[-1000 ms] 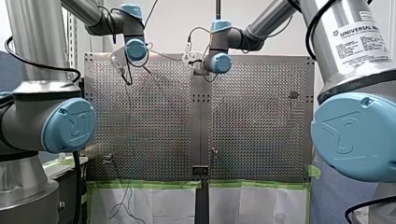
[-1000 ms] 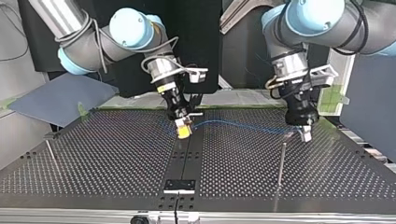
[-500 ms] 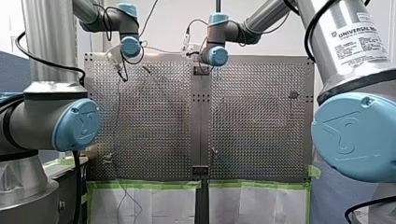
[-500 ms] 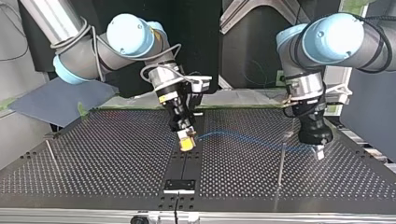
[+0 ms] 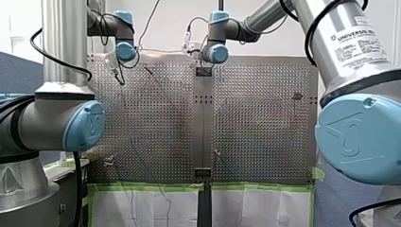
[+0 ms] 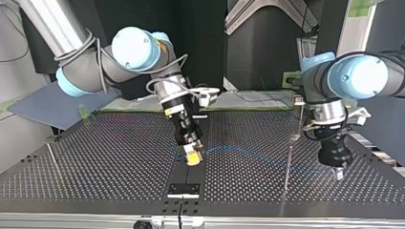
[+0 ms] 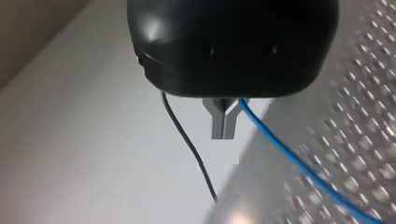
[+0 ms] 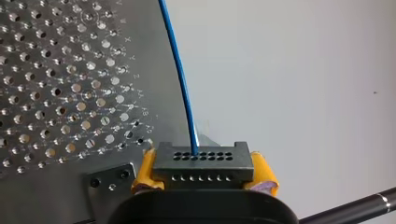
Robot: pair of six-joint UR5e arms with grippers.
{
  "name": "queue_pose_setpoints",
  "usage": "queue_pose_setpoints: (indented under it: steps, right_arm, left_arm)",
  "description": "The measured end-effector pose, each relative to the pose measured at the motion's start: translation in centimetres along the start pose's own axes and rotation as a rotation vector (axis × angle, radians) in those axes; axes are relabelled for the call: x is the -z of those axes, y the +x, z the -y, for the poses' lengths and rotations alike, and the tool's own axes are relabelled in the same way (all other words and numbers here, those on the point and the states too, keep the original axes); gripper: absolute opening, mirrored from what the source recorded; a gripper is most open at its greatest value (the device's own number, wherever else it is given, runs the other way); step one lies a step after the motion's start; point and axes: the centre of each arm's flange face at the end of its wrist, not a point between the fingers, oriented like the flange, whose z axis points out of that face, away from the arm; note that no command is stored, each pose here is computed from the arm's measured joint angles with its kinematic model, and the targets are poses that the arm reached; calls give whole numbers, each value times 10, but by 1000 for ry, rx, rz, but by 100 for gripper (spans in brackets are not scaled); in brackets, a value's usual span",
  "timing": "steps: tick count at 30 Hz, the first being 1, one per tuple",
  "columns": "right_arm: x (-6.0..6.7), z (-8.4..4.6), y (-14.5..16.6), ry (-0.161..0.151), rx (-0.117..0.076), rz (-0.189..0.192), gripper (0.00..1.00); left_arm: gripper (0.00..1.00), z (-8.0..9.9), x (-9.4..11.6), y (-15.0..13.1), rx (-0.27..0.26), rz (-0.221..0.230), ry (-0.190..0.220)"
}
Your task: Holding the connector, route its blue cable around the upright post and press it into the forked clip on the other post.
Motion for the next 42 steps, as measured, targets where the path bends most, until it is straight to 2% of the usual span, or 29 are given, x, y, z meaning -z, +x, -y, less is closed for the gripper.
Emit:
queue_pose_setpoints:
  steps: [7, 16, 27, 35, 42]
  right_arm:
    - [-5, -9, -20, -13, 2, 25, 0]
    - [-11, -17, -40, -20, 3, 38, 0]
    - [-14, -28, -63, -36, 7, 62, 0]
    - [-15, -44, -83, -61, 16, 96, 0]
    - [-11, -55, -102, -90, 29, 152, 0]
  left_arm:
    - [0, -24, -17, 12, -22, -22, -10]
    - [0, -33, -26, 37, -46, -72, 16]
    - [0, -55, -36, 80, -60, -146, -3]
    - [0, -69, -39, 114, -80, -204, -20]
    - [3, -70, -37, 123, -97, -220, -29]
